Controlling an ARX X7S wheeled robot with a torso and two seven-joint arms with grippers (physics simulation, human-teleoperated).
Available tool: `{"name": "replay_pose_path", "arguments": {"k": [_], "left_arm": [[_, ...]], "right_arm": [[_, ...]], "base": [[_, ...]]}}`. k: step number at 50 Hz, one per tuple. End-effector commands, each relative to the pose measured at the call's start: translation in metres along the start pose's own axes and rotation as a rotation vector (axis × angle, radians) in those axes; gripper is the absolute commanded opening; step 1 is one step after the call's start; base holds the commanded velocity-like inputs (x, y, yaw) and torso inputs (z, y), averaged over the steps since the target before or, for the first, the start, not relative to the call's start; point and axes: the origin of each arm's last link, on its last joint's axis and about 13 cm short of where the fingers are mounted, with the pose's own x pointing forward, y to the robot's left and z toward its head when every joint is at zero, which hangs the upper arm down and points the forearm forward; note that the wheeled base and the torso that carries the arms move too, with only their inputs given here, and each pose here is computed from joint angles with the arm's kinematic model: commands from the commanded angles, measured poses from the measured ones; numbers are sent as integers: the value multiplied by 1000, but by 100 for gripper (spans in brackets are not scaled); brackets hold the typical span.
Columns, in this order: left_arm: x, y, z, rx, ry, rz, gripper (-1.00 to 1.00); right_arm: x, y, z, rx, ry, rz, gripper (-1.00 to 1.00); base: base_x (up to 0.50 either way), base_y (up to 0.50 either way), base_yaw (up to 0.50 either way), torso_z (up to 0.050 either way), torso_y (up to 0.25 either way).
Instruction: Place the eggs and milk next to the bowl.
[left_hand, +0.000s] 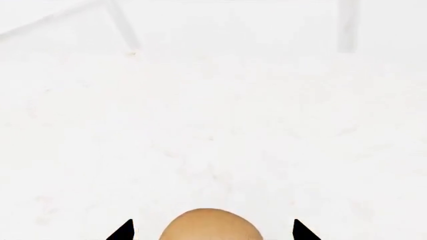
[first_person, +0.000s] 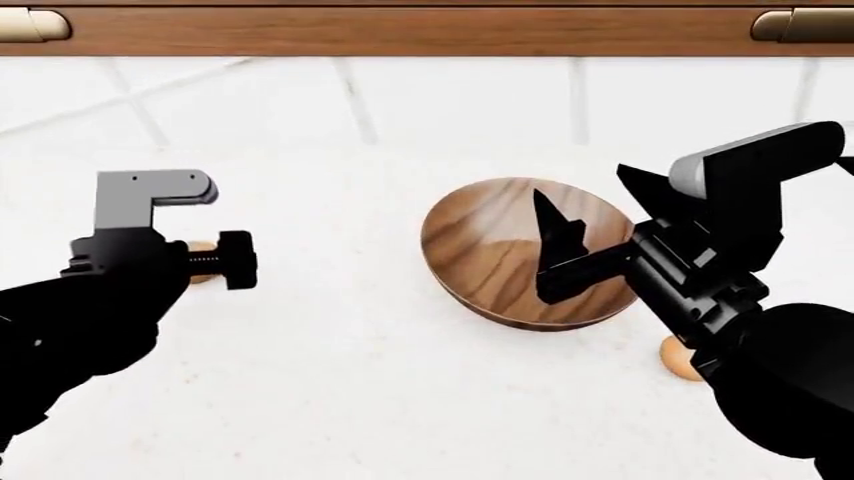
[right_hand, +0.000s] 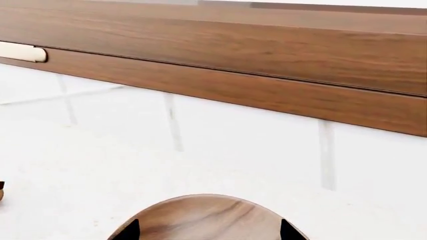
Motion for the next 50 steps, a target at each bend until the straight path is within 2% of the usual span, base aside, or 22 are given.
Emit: {"name": "replay_pose_path", "arguments": {"k": [1,50], "left_arm": [[11,0,-6,-18,32,-5,100],[21,5,-29,-48,105,-5,100]], "right_arm": [[0,0,0,-1,-1,0,100],[-1,2,1,-6,-9,3,100]], "base": [[0,0,0,0,0],[0,0,0,0,0]]}}
